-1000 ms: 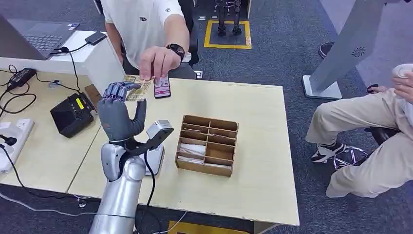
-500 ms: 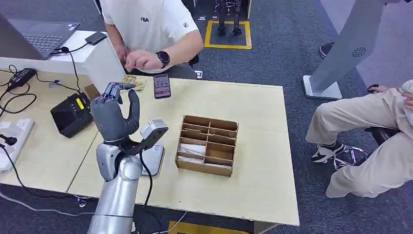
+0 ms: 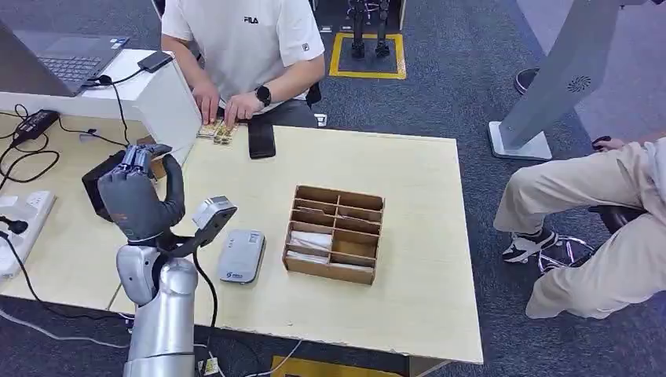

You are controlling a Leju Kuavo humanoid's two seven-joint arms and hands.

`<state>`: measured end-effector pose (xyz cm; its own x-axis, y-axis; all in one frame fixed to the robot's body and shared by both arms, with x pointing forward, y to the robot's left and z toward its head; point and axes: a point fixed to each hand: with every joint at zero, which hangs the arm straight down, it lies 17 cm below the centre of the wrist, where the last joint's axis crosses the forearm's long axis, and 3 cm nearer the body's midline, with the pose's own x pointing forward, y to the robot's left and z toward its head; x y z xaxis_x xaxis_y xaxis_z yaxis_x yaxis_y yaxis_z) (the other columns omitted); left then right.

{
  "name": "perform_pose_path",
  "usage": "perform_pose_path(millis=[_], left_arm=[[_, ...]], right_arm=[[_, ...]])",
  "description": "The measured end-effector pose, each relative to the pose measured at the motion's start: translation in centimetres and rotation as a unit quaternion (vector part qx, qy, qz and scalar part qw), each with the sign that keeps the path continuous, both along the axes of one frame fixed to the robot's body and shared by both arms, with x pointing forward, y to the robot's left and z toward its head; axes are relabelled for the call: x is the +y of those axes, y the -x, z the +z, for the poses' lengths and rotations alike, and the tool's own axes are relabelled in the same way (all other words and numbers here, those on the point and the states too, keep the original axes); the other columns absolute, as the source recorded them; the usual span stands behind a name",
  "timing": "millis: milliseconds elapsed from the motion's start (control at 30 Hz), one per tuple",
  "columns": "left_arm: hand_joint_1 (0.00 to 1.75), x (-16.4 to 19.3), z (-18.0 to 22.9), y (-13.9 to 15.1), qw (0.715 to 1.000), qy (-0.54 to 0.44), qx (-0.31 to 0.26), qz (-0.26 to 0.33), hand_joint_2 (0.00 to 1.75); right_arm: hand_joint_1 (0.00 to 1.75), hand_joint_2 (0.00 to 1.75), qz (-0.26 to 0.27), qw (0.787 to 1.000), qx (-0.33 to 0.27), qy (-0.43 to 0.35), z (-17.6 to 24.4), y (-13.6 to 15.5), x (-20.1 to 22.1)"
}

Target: Pass the card to the sensor for recognition and then transmit it.

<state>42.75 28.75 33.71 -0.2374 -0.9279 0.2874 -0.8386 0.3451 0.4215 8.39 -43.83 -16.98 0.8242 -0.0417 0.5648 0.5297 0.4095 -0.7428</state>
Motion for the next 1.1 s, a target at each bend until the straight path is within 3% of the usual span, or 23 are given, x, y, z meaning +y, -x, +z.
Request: perform_pose_path(millis=[200, 367, 500, 1100], left_arm=[[1.75, 1.1, -1.4, 0.6, 0.999, -0.019, 0.020, 0.024, 1.75], [1.75, -0.1, -4.4, 0.8, 0.994, -0.084, 0.067, 0.032, 1.75], [1.75, -0.3, -6.7, 1.0, 0.989, -0.083, 0.110, 0.046, 1.75], [1.75, -8.8, -16.6, 1.8, 0.966, -0.092, 0.239, -0.038, 1.75]], right_arm=[[0.00, 1.75, -0.009, 1.000, -0.003, 0.000, 0.0, 0.2, -0.1], [0.00, 1.75, -0.009, 1.000, -0.004, 0.001, 0.1, 0.2, -0.1], [0.00, 1.75, -0.008, 1.000, -0.004, 0.001, 0.1, 0.2, -0.1], [0.00, 1.75, -0.006, 1.000, 0.000, 0.000, 0.0, 0.2, -0.1]])
